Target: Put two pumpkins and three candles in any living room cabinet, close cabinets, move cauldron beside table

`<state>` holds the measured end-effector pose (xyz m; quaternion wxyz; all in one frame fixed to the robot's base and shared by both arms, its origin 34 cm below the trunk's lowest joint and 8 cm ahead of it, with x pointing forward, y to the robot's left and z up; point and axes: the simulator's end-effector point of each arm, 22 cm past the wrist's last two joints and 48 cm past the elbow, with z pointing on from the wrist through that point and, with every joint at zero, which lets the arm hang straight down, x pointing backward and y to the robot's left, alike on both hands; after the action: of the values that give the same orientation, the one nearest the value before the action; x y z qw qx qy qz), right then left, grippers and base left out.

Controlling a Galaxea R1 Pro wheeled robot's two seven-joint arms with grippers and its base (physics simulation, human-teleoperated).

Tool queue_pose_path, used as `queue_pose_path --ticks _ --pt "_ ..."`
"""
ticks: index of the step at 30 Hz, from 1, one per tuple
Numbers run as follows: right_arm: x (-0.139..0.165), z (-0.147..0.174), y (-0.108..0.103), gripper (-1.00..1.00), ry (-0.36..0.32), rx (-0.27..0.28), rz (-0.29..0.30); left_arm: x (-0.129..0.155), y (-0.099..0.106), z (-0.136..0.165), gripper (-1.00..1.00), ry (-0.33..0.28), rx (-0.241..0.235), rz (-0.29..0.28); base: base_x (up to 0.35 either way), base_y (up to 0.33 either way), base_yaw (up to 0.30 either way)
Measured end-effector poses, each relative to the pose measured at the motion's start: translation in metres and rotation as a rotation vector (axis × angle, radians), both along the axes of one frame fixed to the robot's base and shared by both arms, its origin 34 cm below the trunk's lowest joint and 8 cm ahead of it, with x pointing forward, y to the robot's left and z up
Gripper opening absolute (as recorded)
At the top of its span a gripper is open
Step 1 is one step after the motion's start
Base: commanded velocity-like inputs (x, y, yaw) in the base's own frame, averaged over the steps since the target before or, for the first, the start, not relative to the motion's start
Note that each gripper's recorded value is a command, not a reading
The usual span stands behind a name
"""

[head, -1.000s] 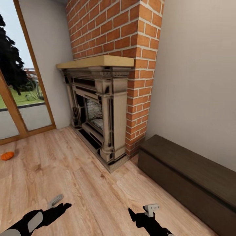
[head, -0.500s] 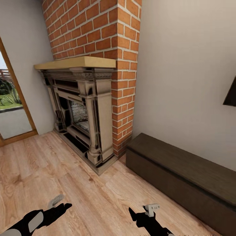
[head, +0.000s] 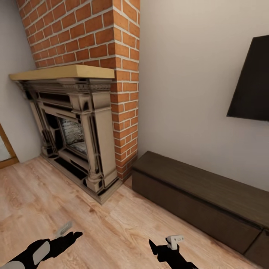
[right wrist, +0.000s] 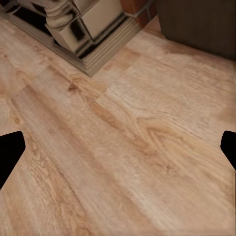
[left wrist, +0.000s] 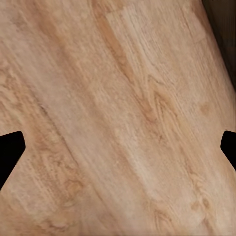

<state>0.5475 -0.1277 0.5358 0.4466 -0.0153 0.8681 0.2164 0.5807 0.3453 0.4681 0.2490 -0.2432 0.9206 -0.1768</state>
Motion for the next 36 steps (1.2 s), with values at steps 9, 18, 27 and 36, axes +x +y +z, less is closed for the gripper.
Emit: queue_pose_path --ticks 9,18,27,36 --pt "0.002 0.001 -0.003 1.00 0.005 0.009 -0.018 0.004 0.002 0.003 1.00 -0.021 0.011 0.002 0.128 0.217 -0.287" --pt "0.003 0.001 -0.007 1.00 0.033 0.057 -0.063 0.005 0.002 0.005 1.00 -0.026 0.011 0.002 0.137 0.112 -0.288" --pt "0.003 0.002 -0.008 1.00 0.032 0.061 -0.068 0.006 0.001 0.007 1.00 -0.029 0.010 -0.001 0.021 0.003 -0.288" --pt "0.010 0.006 -0.018 1.00 0.022 0.063 -0.095 0.007 0.001 0.009 1.00 -0.034 0.011 0.000 0.155 0.034 -0.288"
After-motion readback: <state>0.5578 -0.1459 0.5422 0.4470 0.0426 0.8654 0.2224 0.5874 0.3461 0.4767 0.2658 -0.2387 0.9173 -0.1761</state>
